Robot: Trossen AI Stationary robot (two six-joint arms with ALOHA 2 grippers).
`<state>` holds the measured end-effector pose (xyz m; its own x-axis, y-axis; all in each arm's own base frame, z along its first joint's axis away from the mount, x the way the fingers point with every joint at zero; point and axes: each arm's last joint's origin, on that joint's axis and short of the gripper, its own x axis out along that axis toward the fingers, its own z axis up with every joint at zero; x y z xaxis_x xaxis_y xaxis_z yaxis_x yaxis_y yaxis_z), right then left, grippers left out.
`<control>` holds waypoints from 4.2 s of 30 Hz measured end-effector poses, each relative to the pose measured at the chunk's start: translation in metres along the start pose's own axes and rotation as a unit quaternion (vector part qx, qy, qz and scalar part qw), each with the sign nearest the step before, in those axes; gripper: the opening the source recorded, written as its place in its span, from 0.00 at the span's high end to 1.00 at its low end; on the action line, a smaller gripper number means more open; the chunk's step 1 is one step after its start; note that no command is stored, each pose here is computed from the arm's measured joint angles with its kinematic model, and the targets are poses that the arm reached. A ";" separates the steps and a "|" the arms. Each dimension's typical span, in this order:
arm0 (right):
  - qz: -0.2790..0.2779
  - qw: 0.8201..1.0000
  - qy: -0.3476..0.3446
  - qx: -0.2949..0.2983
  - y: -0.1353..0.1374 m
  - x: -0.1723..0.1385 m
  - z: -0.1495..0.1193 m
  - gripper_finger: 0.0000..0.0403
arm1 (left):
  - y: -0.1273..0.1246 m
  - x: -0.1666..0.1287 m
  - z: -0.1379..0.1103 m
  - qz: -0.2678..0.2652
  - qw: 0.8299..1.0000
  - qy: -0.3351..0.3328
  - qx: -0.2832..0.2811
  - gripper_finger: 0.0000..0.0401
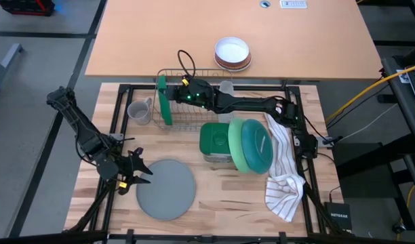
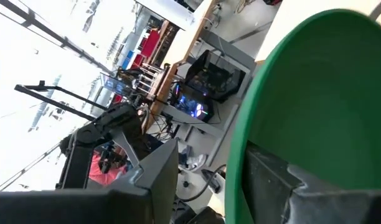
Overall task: Sort dishes
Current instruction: Put the green plate into the dish rack, then put the gray plate into the dish rack
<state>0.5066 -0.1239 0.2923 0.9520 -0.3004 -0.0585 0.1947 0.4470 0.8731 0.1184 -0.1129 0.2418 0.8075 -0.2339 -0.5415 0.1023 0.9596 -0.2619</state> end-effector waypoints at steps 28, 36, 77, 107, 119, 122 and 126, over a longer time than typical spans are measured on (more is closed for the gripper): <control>-0.013 1.000 -0.021 -0.001 0.004 -0.001 -0.008 0.59 | 0.048 0.003 0.046 0.390 0.898 -0.182 0.097 0.61; -0.011 1.000 -0.018 -0.001 0.004 -0.001 -0.008 0.59 | 0.068 0.006 0.064 0.364 0.904 -0.166 0.149 0.61; 0.001 1.000 0.005 -0.001 0.004 -0.001 -0.009 0.59 | 0.127 0.002 0.050 0.463 0.882 -0.028 0.084 0.84; -0.018 0.999 -0.010 -0.029 0.002 -0.001 -0.009 0.59 | 0.130 -0.001 0.028 0.477 0.871 -0.029 -0.113 0.87; -0.030 0.999 -0.016 -0.031 0.001 -0.001 -0.009 0.59 | 0.110 -0.006 0.044 0.432 0.896 -0.053 -0.090 0.87; -0.033 0.998 -0.012 -0.047 0.000 -0.001 -0.009 0.59 | 0.105 -0.009 0.047 0.423 0.900 -0.052 -0.093 0.87; -0.005 0.998 -0.001 -0.063 0.004 -0.001 -0.009 0.59 | 0.094 -0.014 0.052 0.402 0.910 -0.051 -0.091 0.87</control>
<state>0.5086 -0.1146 0.2914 0.9493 -0.3070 -0.0670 0.2333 0.5459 0.8047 0.1468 -0.0109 0.2662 0.6297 0.5562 -0.5423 -0.6348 0.7708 0.0535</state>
